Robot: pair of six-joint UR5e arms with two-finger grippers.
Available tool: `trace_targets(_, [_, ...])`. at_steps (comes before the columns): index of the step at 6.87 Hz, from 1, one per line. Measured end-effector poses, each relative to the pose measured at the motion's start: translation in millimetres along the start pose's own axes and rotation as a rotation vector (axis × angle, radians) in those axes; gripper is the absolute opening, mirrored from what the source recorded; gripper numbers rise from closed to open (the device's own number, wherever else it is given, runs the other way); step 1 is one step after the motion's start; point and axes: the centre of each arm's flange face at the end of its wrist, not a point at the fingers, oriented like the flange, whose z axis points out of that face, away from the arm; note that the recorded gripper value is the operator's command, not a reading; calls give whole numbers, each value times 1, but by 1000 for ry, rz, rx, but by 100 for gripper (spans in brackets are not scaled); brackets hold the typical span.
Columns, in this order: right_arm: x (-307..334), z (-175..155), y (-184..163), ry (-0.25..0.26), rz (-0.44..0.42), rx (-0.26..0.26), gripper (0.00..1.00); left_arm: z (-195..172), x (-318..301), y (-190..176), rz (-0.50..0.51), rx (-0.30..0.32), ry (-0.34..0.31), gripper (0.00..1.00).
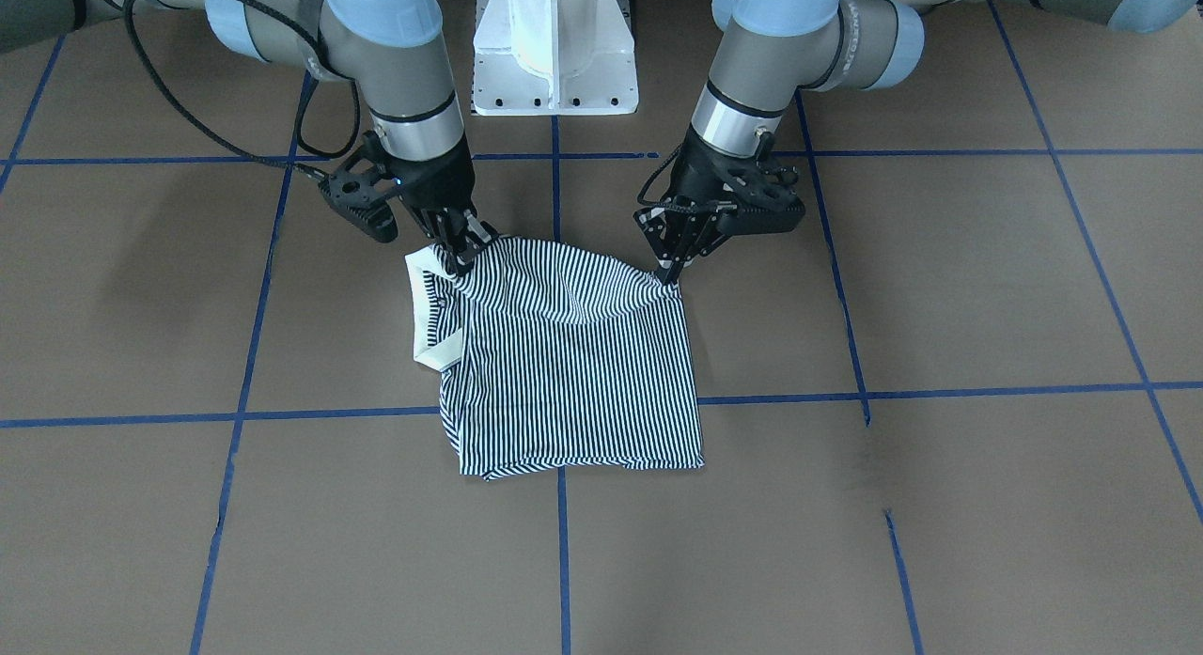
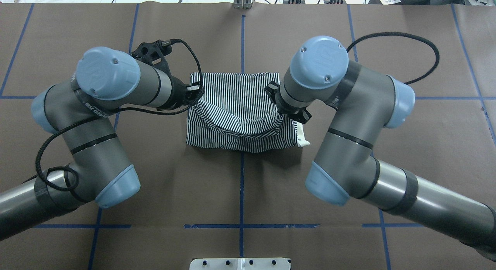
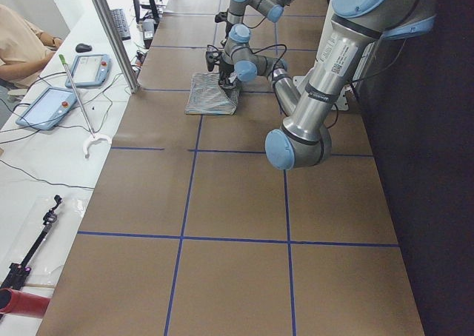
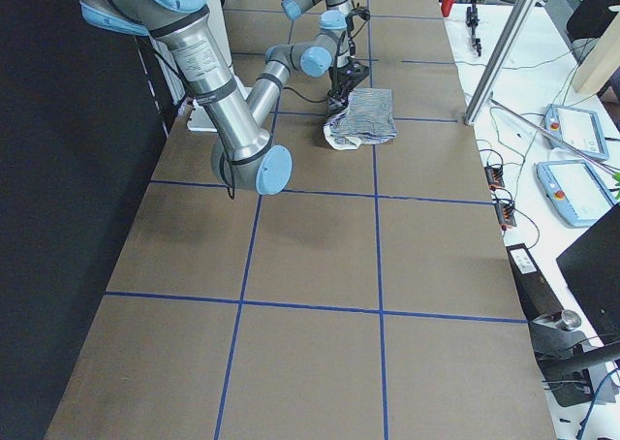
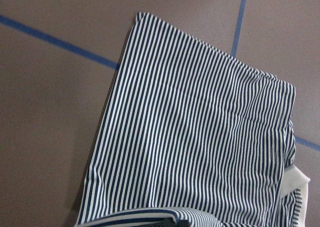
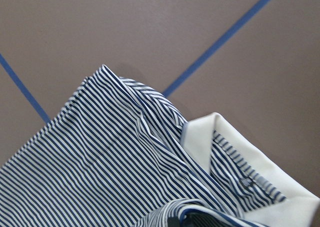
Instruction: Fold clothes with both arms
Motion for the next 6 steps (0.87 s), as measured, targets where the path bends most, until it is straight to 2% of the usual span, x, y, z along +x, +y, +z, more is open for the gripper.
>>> trace_targets(2, [-39,39,-49,-2,40,-15,0,42,0,-26,16,23,3,0])
trace_targets(3, [-58,55,-63,3,51,-15,38,61,1,-39,32,33,-8,11])
trace_targets(4, [-76,78,-80,-8,52,-17,54,84,-3,-60,69,52,-19,26])
trace_targets(5, [-90,103,-106,-34,45,-15,99,111,-16,-86,111,81,-16,41])
trace_targets(6, [-101,114,-131,-49,37,-11,100,126,-30,-105,141,109,-6,45])
